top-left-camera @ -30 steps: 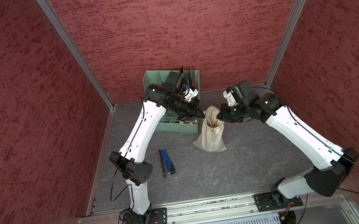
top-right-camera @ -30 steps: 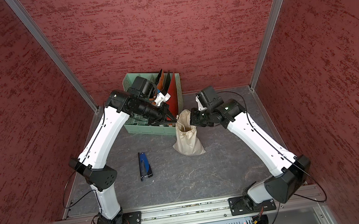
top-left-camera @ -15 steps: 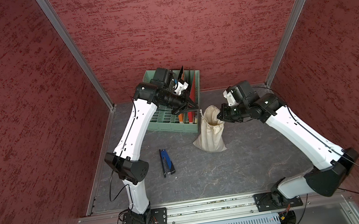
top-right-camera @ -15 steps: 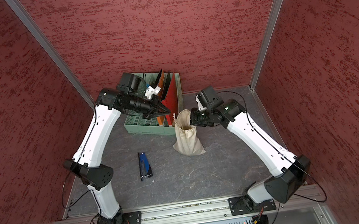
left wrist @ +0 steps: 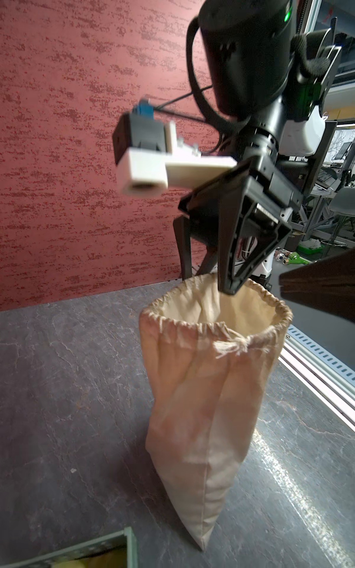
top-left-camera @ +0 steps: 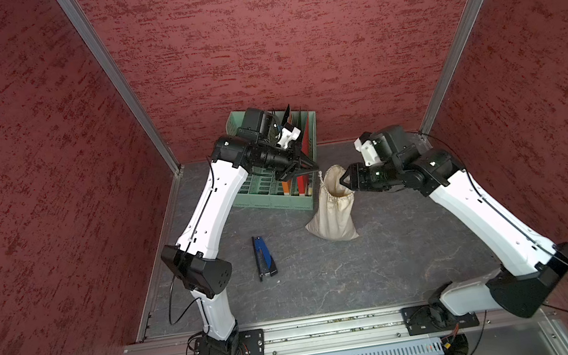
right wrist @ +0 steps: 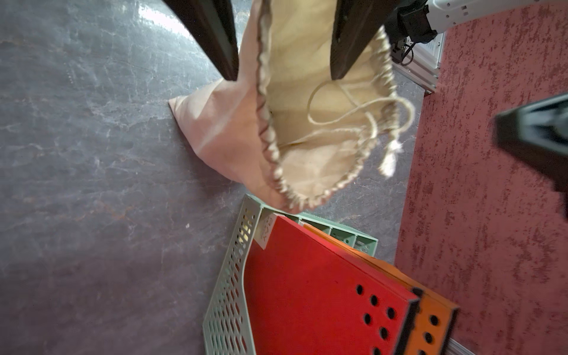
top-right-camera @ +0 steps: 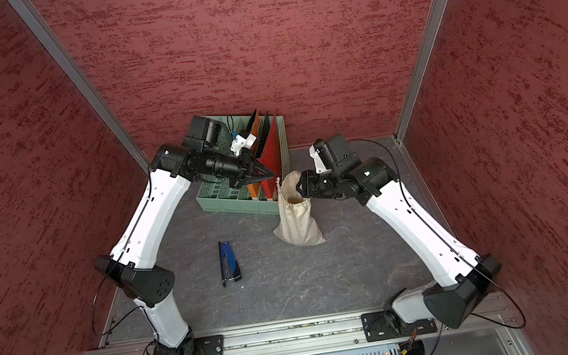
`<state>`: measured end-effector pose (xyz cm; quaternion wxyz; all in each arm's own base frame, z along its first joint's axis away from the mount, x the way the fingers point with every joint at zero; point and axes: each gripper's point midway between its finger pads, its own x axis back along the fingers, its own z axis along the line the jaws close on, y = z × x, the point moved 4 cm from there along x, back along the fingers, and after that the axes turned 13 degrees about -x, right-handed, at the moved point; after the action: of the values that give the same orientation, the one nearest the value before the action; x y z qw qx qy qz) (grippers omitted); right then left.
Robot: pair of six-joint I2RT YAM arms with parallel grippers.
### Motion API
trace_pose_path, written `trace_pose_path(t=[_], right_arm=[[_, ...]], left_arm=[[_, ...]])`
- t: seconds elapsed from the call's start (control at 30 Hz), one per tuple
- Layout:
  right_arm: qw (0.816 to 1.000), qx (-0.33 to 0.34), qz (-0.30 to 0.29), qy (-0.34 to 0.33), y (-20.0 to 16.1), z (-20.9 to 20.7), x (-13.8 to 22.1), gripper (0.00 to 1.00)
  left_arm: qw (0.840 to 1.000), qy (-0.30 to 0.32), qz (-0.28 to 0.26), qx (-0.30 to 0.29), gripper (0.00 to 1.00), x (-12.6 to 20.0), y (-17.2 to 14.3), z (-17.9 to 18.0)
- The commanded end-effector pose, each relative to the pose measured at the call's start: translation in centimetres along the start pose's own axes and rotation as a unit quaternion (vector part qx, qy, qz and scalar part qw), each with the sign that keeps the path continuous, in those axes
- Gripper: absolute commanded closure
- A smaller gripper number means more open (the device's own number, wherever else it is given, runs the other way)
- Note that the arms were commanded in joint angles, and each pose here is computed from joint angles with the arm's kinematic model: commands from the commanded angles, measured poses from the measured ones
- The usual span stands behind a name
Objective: Close the soil bag
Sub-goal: Adjust the soil bag at the center of the board.
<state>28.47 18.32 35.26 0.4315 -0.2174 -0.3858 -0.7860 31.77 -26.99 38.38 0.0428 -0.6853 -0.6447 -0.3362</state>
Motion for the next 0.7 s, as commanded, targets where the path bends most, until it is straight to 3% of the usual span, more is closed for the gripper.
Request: trace_pose_path(t=[0.0, 0.13, 0.3, 0.4, 0.57, 0.67], right_arm=[[0.999, 0.036, -0.031, 0.018, 1.4, 1.1, 2.0, 0.48], [0.999, 0.029, -0.015, -0.026, 1.6, -0.3, 0.9, 0.49], [0.996, 0.018, 0.010, -0.086, 2.6, -2.9, -1.6, 0.49], [0.996, 0.016, 0.043, -0.079, 2.8, -3.6, -3.8, 0.52], [0.996, -0.003, 0.058, -0.066, 2.4, -3.7, -4.9, 0.84], [0.997, -0.008, 0.051, -0.062, 2.1, -3.6, -4.0, 0.91]], left_arm=[[1.000, 0.007, -0.015, -0.009, 0.88, 1.2, -0.5, -0.2], [0.999, 0.037, -0.002, -0.001, 0.62, 0.6, -1.2, 0.3], [0.999, 0.052, 0.012, 0.004, 0.57, -1.2, -1.0, 0.4], [0.998, 0.060, 0.019, 0.005, 0.56, -2.3, -0.5, 0.6], [0.998, 0.068, 0.017, 0.006, 0.55, -2.6, 0.0, 0.8], [0.997, 0.068, 0.021, 0.010, 0.55, -3.0, 0.1, 0.8]])
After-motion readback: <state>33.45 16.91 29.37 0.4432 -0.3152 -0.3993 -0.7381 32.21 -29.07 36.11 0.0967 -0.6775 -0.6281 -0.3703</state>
